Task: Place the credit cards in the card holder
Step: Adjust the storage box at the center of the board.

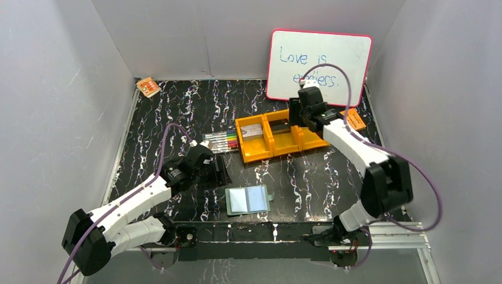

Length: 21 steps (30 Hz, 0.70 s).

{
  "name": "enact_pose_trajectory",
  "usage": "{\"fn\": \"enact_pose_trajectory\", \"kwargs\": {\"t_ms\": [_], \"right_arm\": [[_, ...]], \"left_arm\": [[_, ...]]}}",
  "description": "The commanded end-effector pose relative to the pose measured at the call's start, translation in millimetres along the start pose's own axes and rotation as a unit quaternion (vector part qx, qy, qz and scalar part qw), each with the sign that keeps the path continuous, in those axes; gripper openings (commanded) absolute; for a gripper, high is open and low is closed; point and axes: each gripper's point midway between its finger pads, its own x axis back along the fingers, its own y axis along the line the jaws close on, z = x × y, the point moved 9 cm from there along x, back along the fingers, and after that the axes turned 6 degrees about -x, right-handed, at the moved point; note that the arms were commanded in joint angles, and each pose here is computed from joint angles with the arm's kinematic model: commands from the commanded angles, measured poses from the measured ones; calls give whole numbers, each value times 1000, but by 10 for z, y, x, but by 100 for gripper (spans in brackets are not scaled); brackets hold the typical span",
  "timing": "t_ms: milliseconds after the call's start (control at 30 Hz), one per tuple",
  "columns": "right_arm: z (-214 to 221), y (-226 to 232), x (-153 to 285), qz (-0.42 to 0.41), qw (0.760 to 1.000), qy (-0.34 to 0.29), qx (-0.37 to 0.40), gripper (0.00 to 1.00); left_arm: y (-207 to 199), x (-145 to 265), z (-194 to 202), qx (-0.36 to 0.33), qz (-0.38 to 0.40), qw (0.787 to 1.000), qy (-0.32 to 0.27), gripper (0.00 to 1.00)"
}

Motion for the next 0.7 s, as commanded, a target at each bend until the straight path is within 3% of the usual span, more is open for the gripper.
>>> {"fn": "enact_pose_trajectory", "kwargs": {"t_ms": [0, 100, 267, 400, 667], "right_arm": [[-146, 187, 504, -87, 976, -45, -193, 66], [-91, 375, 588, -131, 949, -33, -285, 65], [68, 585, 492, -98, 907, 0, -410, 66], [282, 651, 171, -29, 828, 23, -559, 66], [327, 654, -352, 66, 805, 29, -590, 66]], "left_arm": [[-26, 50, -17, -1, 10, 1000, -7, 64], [-28, 47, -22, 5, 7, 1000, -8, 64], [-36, 34, -29, 20, 3, 1000, -10, 64], [-44, 42, -21, 38, 6, 999, -9, 64], [-34, 38, 13, 41, 12, 999, -4, 64]]}}
